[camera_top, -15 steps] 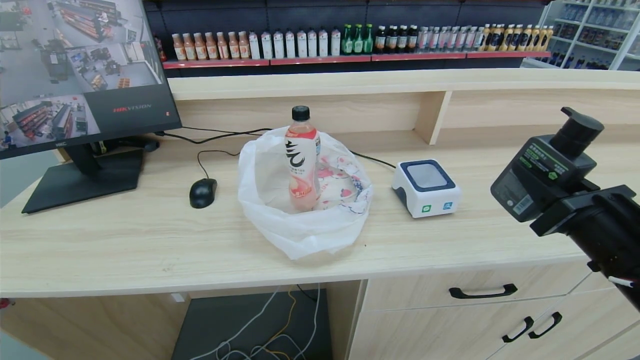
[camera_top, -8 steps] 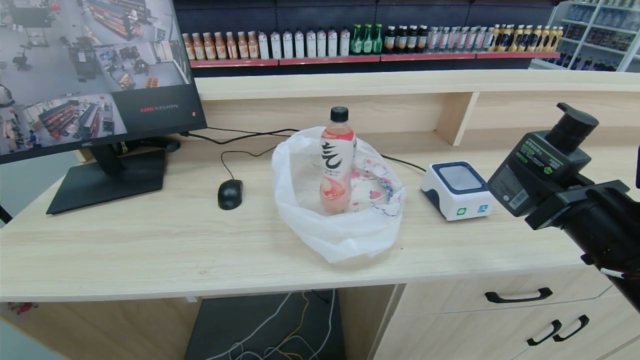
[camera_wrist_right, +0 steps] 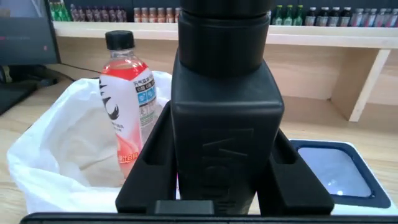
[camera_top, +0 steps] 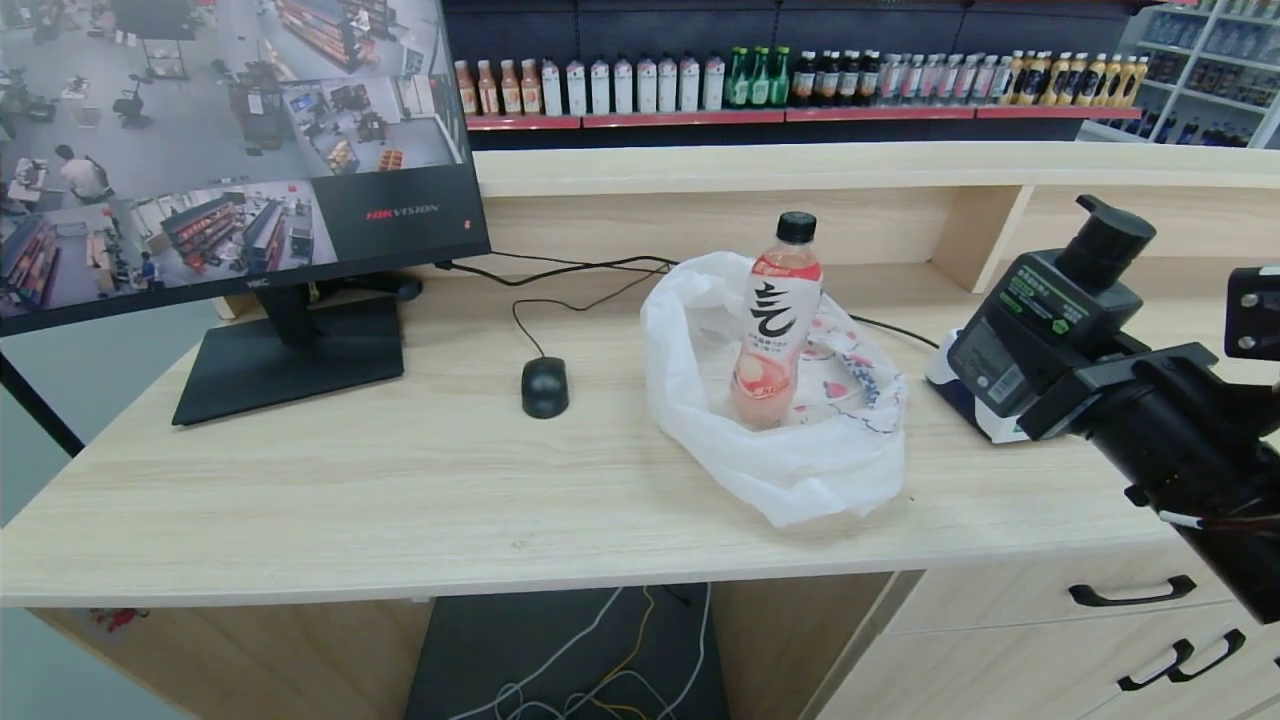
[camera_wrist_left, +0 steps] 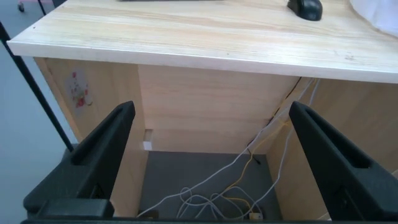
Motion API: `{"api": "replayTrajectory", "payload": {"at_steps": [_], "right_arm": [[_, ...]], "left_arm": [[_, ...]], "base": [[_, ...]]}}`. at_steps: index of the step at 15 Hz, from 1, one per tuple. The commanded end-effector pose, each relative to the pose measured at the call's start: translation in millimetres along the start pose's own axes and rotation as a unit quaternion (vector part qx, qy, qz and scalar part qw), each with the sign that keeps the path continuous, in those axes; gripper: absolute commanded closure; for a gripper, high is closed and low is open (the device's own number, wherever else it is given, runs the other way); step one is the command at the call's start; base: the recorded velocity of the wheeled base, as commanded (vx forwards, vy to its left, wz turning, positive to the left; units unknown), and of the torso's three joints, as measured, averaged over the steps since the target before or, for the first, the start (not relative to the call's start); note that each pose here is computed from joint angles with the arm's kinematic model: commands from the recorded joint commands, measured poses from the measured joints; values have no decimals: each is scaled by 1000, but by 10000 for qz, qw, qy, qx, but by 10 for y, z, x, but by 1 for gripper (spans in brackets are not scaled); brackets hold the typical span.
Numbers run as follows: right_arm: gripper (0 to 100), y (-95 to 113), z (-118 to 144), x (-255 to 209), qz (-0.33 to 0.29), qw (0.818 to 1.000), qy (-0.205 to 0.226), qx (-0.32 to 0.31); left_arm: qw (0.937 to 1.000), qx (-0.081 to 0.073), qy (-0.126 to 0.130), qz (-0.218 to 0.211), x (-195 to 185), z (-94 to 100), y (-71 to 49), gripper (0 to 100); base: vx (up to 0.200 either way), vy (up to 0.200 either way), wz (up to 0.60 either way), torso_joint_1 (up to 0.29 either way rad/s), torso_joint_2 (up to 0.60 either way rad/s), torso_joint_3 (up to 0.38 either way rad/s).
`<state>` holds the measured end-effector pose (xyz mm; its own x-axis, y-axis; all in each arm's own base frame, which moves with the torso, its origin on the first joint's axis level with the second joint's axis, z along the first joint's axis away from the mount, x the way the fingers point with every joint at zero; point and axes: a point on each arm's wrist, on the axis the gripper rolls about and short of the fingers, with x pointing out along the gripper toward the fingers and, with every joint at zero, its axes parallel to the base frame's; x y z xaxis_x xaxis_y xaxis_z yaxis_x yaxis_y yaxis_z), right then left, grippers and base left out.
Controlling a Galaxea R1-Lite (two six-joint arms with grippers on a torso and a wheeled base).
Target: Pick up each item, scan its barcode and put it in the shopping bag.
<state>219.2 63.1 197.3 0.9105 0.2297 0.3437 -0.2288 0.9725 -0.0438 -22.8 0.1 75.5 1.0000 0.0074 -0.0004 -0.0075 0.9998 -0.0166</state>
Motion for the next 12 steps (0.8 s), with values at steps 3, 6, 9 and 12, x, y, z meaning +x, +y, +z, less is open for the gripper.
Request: {"api": "replayTrajectory", "payload": {"at_steps": [3,6,9,12], "right_arm": [[100,22,-23,226,24,9999,-140,10],[100,37,-118,468,29,9998,-187,27],[100,67,-391,787,51,10000,-73,30],[100,68,-591,1010,47,10000,-50,26]], "left_arm": [[10000,-1,-2,1,0,0,0,0],[10000,-1,-2,1,0,0,0,0],[10000,-1,-2,1,0,0,0,0],[10000,-1,-2,1,0,0,0,0]], "base": [[0,0,0,0,0,0],[0,0,0,0,0,0],[0,0,0,0,0,0],[0,0,0,0,0,0]]}}
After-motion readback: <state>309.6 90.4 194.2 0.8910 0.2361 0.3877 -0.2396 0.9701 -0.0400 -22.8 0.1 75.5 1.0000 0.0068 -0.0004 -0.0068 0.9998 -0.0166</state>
